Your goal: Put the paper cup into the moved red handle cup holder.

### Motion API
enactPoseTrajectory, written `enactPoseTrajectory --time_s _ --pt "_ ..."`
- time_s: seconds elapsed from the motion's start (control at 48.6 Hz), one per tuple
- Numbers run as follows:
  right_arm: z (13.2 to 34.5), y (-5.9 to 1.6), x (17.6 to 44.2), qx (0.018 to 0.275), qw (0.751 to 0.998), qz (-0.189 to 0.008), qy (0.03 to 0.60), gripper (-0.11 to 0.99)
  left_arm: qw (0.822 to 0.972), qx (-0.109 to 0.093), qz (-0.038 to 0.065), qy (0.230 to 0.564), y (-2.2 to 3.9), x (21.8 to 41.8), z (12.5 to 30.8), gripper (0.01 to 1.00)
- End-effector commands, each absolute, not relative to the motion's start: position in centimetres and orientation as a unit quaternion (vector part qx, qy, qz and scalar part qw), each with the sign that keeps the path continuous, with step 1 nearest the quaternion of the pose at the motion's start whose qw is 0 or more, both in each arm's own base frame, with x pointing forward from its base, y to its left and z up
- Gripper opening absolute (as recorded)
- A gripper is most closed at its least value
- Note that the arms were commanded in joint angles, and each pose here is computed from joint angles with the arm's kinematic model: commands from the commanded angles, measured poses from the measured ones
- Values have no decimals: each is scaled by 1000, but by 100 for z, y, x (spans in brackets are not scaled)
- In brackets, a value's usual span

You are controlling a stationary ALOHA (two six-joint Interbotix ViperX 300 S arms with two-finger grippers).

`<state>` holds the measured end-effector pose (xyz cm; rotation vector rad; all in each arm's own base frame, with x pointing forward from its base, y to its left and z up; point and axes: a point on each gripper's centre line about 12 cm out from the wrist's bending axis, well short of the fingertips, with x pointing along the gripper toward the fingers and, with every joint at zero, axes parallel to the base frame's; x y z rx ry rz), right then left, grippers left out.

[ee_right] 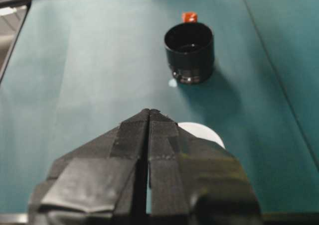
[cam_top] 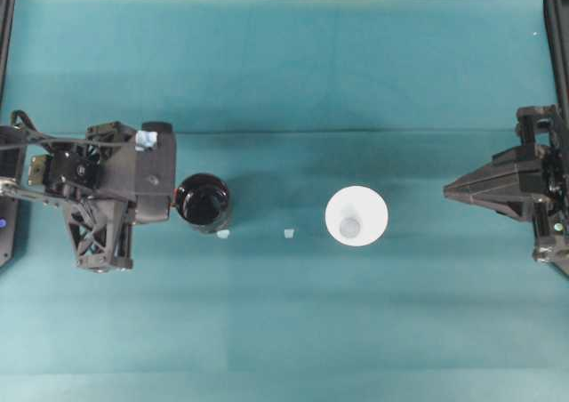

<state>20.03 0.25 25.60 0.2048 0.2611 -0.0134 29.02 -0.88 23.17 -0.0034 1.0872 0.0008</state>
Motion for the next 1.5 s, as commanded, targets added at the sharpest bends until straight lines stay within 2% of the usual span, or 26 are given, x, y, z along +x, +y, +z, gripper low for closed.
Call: enactPoseTrajectory --time_s 0.0,0.062,0.226,0.35,0.453,0.494,0.556,0.761,0.844,1.049,1.173,1.399,1.481 --pt "2642 22 2036 110 987 -7 121 -107 856 -1 6 517 -39 2927 2405 24" --pt "2640 19 2035 113 986 -9 121 -107 850 -3 11 526 -7 2924 2405 24" --pt "2608 22 2024 115 984 -9 136 -107 847 -7 22 531 88 2943 2404 24" --pt "2591 20 2022 115 983 -10 143 -107 847 5 18 531 124 2945 2410 25" --pt "2585 20 2021 115 983 -10 143 -107 846 16 11 532 129 2958 2402 34" --pt "2585 17 2021 115 983 -11 143 -107 846 19 9 533 129 2966 2390 92" --pt "2579 14 2019 115 983 -12 144 -107 844 22 8 536 138 2977 2363 233" --pt "2563 -6 2014 116 982 -18 150 -107 825 21 10 565 183 3037 2151 851" --pt "2559 -6 2010 116 981 -18 152 -107 819 19 11 573 202 3056 2065 975" --pt "2534 -4 2005 116 980 -18 163 -107 814 25 9 580 257 3050 1831 967" --pt "2513 -2 1998 116 978 -18 172 -107 813 22 13 581 298 3049 1720 967" --pt "2510 -14 1996 117 978 -22 173 -107 816 19 18 577 337 3032 1529 967" --pt "2504 -26 1995 118 977 -25 174 -107 813 18 18 582 341 2994 1436 967"
